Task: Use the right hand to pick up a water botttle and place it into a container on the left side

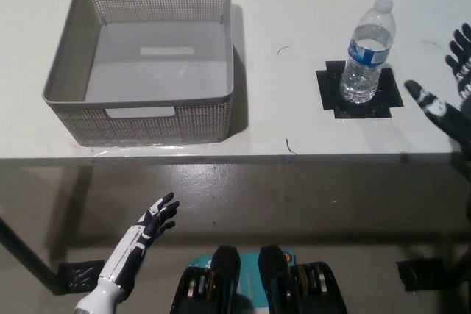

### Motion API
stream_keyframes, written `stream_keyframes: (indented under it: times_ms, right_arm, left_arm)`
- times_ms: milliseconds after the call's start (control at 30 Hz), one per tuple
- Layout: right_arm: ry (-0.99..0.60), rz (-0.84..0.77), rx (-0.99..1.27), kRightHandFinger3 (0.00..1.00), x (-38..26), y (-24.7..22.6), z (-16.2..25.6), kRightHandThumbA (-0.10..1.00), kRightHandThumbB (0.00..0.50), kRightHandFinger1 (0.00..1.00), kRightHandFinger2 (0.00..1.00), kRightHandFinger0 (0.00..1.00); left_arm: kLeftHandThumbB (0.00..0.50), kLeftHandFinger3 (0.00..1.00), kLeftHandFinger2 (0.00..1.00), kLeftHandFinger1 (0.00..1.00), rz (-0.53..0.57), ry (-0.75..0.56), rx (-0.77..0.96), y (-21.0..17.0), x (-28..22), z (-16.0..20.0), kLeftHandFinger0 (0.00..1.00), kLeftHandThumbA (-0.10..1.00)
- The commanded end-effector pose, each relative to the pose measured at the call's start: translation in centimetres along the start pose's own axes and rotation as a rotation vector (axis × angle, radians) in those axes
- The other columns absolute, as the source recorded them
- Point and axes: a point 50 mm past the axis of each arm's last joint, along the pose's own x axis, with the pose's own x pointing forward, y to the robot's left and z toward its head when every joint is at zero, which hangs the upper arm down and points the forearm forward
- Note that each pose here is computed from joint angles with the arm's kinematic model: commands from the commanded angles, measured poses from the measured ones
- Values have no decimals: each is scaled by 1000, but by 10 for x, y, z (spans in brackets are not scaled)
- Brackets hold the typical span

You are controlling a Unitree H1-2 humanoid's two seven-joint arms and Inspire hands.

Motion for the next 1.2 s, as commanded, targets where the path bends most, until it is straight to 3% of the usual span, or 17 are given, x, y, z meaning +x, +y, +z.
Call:
stream_keyframes:
  times_ms: [0,167,500,700,833,967,1033,1100,1133,1167]
  right_arm:
    - [11,-15,72,1000,46,-2,7,1000,348,1000,1000,1000]
    - [53,-3,75,1000,77,2,-5,1000,361,1000,1000,1000]
    - [59,4,74,1000,109,30,-18,1000,332,1000,1000,1000]
    - [76,37,69,1000,122,52,-16,1000,359,1000,1000,1000]
    - [142,97,-90,1000,138,67,-13,1000,478,1000,1000,1000]
    - [194,142,-196,1000,168,82,-8,1000,500,1000,1000,1000]
    - [219,141,-254,1000,183,90,-5,818,500,1000,1000,1000]
    - [268,95,-287,1000,193,96,-3,529,500,1000,1000,1000]
    - [278,80,-296,1000,195,96,-3,487,500,1000,1000,1000]
    - [319,13,-321,612,199,98,-1,124,341,547,548,491]
  left_arm:
    - [172,1000,1000,1000,-6,-66,1,3,3,10,1000,1000]
    - [173,1000,1000,1000,-12,-66,3,3,4,10,1000,1000]
    - [172,1000,1000,1000,-22,-63,1,3,3,9,1000,1000]
    - [174,1000,1000,1000,-17,-66,-1,4,4,10,1000,1000]
    - [170,1000,1000,1000,-19,-63,-10,3,2,10,1000,1000]
    - [152,1000,1000,1000,-18,-72,-11,1,3,9,1000,1000]
    - [161,1000,1000,1000,-15,-80,-5,1,4,8,1000,1000]
    - [165,1000,1000,1000,-14,-76,-7,1,4,8,1000,1000]
    - [165,1000,1000,1000,-15,-76,-9,0,4,8,1000,1000]
    - [169,1000,1000,1000,-12,-74,-13,-1,4,8,1000,1000]
